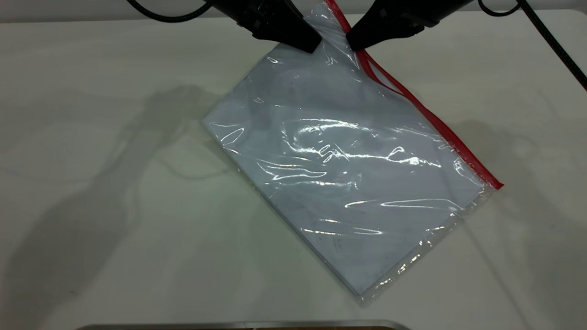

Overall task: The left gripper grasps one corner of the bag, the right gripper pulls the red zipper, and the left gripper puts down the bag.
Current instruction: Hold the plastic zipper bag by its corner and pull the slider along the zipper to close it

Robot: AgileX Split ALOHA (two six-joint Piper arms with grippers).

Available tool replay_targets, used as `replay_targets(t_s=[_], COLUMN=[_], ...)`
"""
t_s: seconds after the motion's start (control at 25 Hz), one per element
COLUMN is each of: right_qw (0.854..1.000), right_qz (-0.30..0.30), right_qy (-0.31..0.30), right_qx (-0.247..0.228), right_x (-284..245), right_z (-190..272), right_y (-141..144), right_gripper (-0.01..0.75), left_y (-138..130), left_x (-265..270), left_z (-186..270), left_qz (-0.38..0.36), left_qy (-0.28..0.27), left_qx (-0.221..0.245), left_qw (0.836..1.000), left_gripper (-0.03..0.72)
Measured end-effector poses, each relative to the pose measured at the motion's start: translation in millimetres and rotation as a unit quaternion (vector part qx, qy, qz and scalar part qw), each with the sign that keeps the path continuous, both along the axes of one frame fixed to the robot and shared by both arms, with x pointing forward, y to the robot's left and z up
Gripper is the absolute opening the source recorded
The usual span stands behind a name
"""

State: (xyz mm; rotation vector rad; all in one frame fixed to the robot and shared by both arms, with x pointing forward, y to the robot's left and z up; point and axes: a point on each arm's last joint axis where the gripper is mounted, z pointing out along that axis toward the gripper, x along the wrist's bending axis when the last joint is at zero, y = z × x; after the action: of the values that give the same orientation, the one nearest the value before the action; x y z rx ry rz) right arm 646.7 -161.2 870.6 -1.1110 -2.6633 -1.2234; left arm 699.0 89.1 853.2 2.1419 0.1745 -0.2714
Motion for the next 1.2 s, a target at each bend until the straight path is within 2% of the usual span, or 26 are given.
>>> replay_targets(t_s=[0.44,0.72,0.84,1.04,1.2], right_qw=[0.998,0.992,0.99,0.984,0.975], right_qz=[-0.01,-0.003,-0.01,-0.014,-0.015], right_qy=[0.056,0.085,0.1,0.134,0.168], right_qx=[-0.022,-0.092,-0.102,-0.118,-0.145], right_x=[-2,-6,-7,-11,-16], right_z=[-24,-41,-43,-45,-48], right_y=[-11,-45,-54,-66,-76], right_gripper=[0.035,0.036,0.036,0.036,0.037], left_y=[13,48,56,64,69], left_x=[4,18,21,22,22], left_z=[-3,-2,-3,-6,-13], left_qz=[0.017,0.064,0.075,0.079,0.089], left_qy=[0.025,0.029,0.028,0.032,0.042], left_qx=[0.001,-0.006,-0.003,0.023,0.073], left_qw=[1.0,0.998,0.997,0.996,0.992], left_gripper=[0.053,0.053,0.053,0.053,0.053])
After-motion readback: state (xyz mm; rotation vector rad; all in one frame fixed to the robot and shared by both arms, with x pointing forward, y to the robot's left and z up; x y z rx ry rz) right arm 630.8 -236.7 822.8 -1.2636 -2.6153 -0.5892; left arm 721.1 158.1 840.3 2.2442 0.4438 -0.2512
